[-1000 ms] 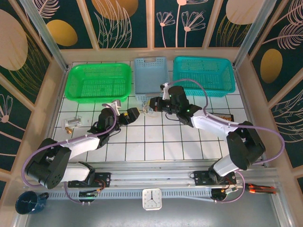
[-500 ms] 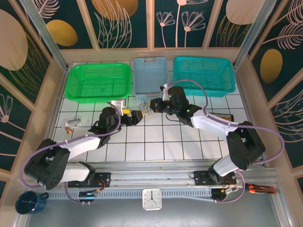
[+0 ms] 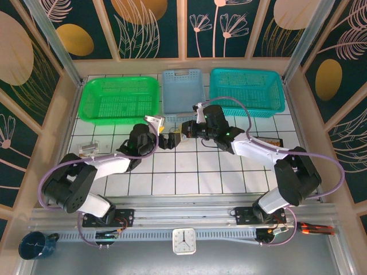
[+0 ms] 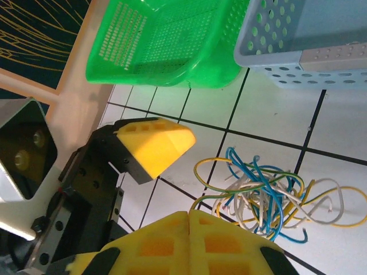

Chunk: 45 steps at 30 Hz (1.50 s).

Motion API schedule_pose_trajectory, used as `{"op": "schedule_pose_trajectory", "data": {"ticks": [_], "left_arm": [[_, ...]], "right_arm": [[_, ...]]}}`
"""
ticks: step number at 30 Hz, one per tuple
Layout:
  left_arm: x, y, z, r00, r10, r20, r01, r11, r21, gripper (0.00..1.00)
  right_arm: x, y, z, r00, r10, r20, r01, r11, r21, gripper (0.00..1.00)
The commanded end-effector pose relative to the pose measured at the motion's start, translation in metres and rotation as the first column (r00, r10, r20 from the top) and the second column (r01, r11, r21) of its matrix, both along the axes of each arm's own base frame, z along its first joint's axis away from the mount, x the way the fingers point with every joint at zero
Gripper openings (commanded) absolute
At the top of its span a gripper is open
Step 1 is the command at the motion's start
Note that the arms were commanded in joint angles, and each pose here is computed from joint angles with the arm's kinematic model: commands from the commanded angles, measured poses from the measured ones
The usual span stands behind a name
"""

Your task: Untangle the cables

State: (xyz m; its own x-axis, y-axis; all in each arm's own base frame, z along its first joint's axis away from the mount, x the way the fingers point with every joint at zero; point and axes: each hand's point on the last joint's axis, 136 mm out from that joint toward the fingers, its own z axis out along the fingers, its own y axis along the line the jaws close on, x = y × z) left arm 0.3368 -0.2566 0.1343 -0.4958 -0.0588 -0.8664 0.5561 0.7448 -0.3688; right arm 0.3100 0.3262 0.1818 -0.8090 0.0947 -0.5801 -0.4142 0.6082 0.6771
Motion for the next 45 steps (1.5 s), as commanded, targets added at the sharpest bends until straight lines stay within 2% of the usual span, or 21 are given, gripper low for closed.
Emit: {"op": "schedule_pose_trajectory", "data": {"ticks": [1,6,16,19,23,26,34,45], "left_arm": [[0.009,-0.011,0.012,0.995,-0.038,0.088,0.037,0.999,0.018,0.98],[0.017,-0.016,0.006,0.995,-0.045,0.087,0.042,0.998,0.042,0.93],[0.024,-0.029,0.003,0.993,-0.082,0.085,0.079,0.996,0.035,0.88],[0.024,-0.034,0.000,0.993,-0.094,0.078,0.091,0.995,0.032,0.83],[0.024,-0.039,-0.009,0.993,-0.109,0.052,0.108,0.994,0.026,0.70],[0.021,-0.041,-0.015,0.992,-0.123,0.032,0.122,0.992,0.019,0.63],[0.011,-0.035,-0.041,0.993,-0.116,-0.027,0.117,0.993,0.027,0.55],[-0.003,-0.022,-0.058,0.994,-0.088,-0.065,0.090,0.996,0.025,0.54]], "right_arm": [[-0.001,0.002,0.010,0.999,0.028,0.028,-0.028,1.000,0.005,0.00],[-0.001,0.004,0.014,0.999,0.037,0.032,-0.037,0.999,0.011,0.00],[-0.005,0.005,0.021,0.998,0.048,0.038,-0.048,0.999,0.020,0.00],[-0.005,0.006,0.026,0.998,0.053,0.044,-0.054,0.998,0.029,0.00],[-0.006,0.009,0.038,0.997,0.066,0.051,-0.069,0.995,0.066,0.00],[-0.009,0.013,0.056,0.994,0.084,0.070,-0.091,0.990,0.110,0.00],[-0.011,0.011,0.119,0.984,0.093,0.152,-0.126,0.966,0.224,0.00],[-0.008,-0.023,0.198,0.963,0.016,0.269,-0.113,0.931,0.347,0.00]]}}
